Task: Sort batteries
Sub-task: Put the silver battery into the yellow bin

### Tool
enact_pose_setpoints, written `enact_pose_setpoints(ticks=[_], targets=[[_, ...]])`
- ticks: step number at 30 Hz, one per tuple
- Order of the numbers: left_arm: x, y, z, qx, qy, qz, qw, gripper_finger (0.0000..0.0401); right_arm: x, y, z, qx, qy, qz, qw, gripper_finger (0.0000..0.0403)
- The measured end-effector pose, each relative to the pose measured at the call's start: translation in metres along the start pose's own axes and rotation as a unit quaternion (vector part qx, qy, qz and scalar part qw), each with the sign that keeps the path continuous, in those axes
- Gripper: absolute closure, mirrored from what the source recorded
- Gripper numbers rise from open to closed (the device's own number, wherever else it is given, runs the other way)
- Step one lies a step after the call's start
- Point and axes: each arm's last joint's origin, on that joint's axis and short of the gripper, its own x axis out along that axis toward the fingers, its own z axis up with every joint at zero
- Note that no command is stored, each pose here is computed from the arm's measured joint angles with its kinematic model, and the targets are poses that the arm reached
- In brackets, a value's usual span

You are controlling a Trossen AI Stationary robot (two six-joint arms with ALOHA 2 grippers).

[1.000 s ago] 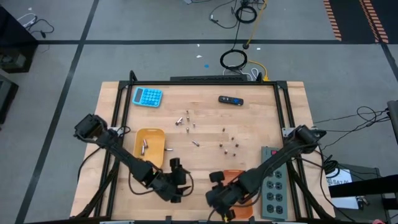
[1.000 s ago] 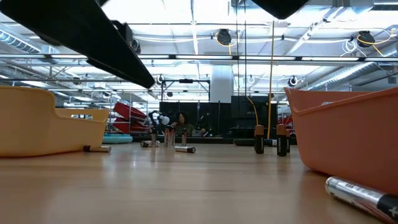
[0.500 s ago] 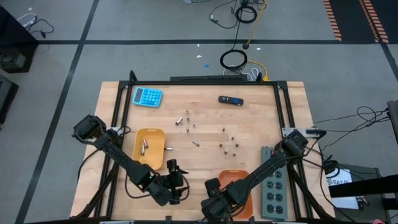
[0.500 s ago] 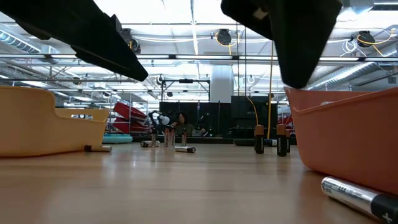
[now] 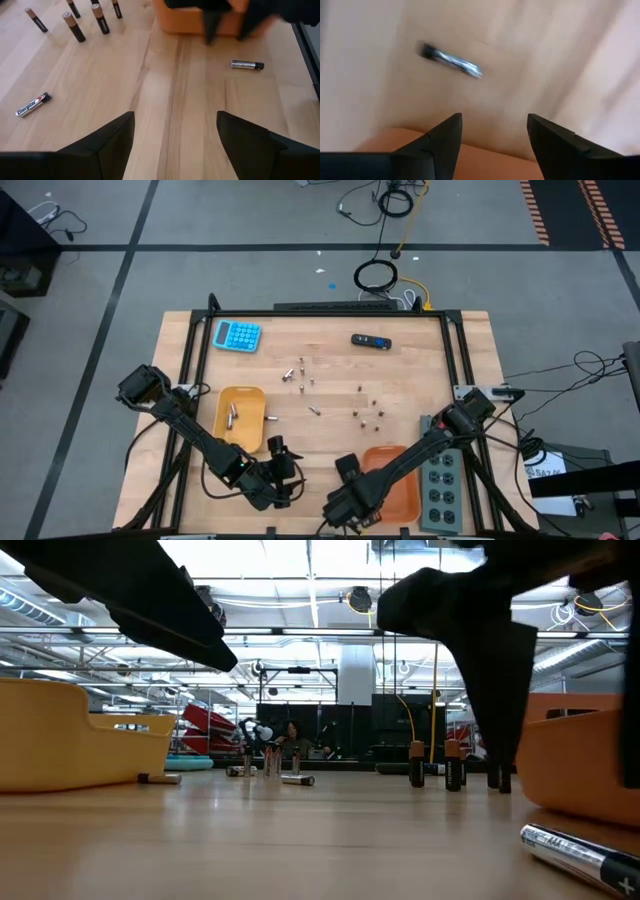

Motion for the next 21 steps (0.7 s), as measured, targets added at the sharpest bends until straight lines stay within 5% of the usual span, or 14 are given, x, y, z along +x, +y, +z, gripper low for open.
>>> enact_pose_setpoints(ticks=[21], targets=[[0.000,0.003,-0.005,0.029,0.027,0.002,0.999,0.0114,-0.006,0.012,0.017,-0.099,-0.094,0.015,0.990,0.0188]])
